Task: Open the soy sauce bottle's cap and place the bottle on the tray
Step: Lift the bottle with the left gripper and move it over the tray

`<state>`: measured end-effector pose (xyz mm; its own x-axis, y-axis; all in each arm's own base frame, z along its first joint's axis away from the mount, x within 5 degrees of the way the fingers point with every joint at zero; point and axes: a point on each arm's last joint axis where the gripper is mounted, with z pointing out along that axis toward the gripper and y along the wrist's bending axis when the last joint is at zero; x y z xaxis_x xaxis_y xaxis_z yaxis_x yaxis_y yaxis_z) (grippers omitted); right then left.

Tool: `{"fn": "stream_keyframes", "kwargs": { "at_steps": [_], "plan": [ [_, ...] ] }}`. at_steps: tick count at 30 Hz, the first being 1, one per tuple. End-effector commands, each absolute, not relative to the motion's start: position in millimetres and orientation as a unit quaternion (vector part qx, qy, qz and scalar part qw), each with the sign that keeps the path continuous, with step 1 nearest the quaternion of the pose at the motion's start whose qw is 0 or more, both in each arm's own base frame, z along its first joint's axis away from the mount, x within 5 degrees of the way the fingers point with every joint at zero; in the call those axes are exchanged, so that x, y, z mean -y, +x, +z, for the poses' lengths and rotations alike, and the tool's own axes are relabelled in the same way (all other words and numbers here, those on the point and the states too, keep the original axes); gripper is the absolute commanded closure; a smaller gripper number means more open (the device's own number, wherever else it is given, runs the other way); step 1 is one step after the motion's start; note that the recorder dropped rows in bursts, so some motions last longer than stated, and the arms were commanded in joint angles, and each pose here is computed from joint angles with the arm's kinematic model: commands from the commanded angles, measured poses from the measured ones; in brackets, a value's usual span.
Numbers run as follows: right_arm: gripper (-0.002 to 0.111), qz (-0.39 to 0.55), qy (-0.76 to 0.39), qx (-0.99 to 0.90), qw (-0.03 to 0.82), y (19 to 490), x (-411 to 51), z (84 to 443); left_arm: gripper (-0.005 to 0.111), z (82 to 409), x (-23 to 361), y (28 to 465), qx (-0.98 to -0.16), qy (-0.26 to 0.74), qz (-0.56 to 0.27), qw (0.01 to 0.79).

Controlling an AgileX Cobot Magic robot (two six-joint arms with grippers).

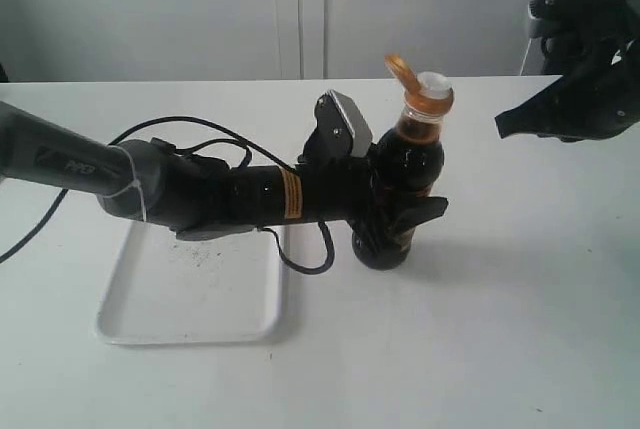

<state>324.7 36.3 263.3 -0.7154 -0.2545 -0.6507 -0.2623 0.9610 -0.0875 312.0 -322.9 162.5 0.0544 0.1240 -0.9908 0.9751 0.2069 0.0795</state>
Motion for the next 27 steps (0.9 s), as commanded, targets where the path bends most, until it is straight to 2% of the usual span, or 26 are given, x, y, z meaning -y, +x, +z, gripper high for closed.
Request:
{"fn": "stream_keyframes", "kwargs": {
  "at_steps": [1,10,20,27],
  "plan": [
    [0.108,0.005,-0.125,-0.919,0.374,328,-33,269,0.107,211,322,304,-0.505,0.474,-0.426,0.582],
    [0.108,0.004,-0.124,-0.916,0.381,329,-33,270,0.107,245,300,300,-0.491,0.465,-0.412,0.611],
    [0.108,0.009,-0.119,-0.916,0.383,329,-33,270,0.107,261,202,296,-0.538,0.407,-0.362,0.643],
    [0.108,0.026,-0.104,-0.918,0.383,329,-36,270,0.107,258,166,291,-0.568,0.382,-0.335,0.648]
  ]
}}
